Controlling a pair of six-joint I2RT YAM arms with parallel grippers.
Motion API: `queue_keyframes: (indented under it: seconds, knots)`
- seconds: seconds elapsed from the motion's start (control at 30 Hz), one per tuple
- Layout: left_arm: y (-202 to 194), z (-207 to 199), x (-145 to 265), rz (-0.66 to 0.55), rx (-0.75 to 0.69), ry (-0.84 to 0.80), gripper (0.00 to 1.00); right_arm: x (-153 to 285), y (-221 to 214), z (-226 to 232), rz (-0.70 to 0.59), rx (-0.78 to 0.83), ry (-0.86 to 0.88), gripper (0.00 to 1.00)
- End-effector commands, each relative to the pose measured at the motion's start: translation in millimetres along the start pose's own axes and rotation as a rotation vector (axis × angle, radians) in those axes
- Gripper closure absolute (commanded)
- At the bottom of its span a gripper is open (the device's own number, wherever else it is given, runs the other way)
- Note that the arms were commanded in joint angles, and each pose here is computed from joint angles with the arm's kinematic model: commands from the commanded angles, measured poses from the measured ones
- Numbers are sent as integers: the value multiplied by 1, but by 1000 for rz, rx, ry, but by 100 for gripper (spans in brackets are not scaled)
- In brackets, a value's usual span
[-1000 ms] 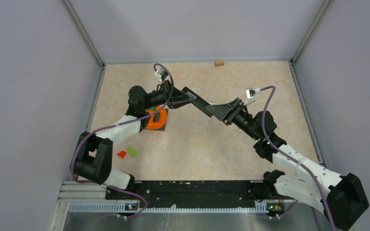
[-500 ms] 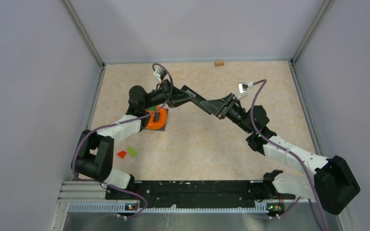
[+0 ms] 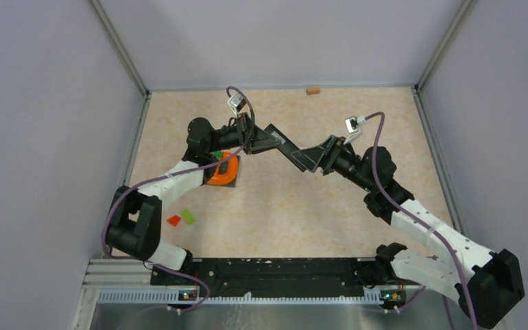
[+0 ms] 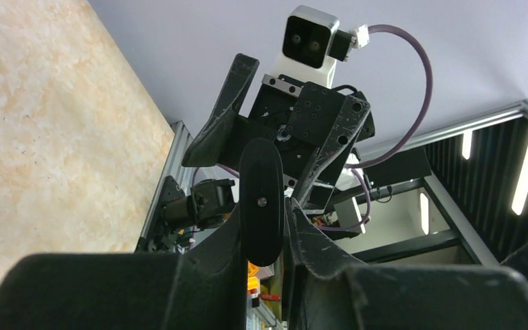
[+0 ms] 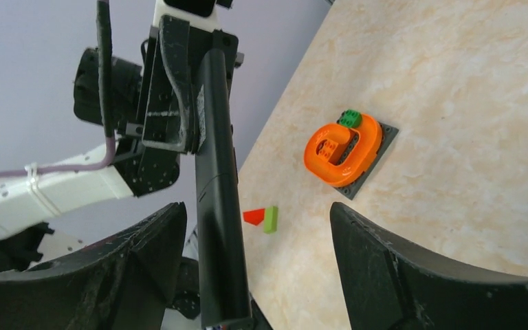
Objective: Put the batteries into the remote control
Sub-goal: Load the battery cover into the remote control, then place the remote control at the center of the board.
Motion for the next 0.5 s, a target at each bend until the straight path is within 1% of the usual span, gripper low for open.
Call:
queue_keyframes:
  seconds: [0.0, 0.13, 0.2, 0.33, 0.47]
  knots:
    - [0, -17, 1, 71, -136, -46, 100, 13, 13, 18, 53, 165, 60, 21]
    - [-6, -17, 4, 127, -171, -54, 100, 13, 9, 26, 153, 227, 145, 21]
    - [-9, -19, 6, 156, -193, -61, 100, 9, 6, 28, 206, 245, 187, 23]
    - [-18, -27, 11, 221, -244, -94, 100, 1, 3, 31, 300, 254, 244, 33]
    - [-22, -32, 13, 248, -272, -105, 100, 0, 3, 39, 343, 266, 318, 42]
Point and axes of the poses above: each gripper's point midway between its finger pads, its own x axis back along the fingers, its own z axis along the line the jaws close on, y = z × x, the point moved 7 cm from there along x, back along the fingers, and after that the axes turned 6 degrees about x, right-handed, at the moved point
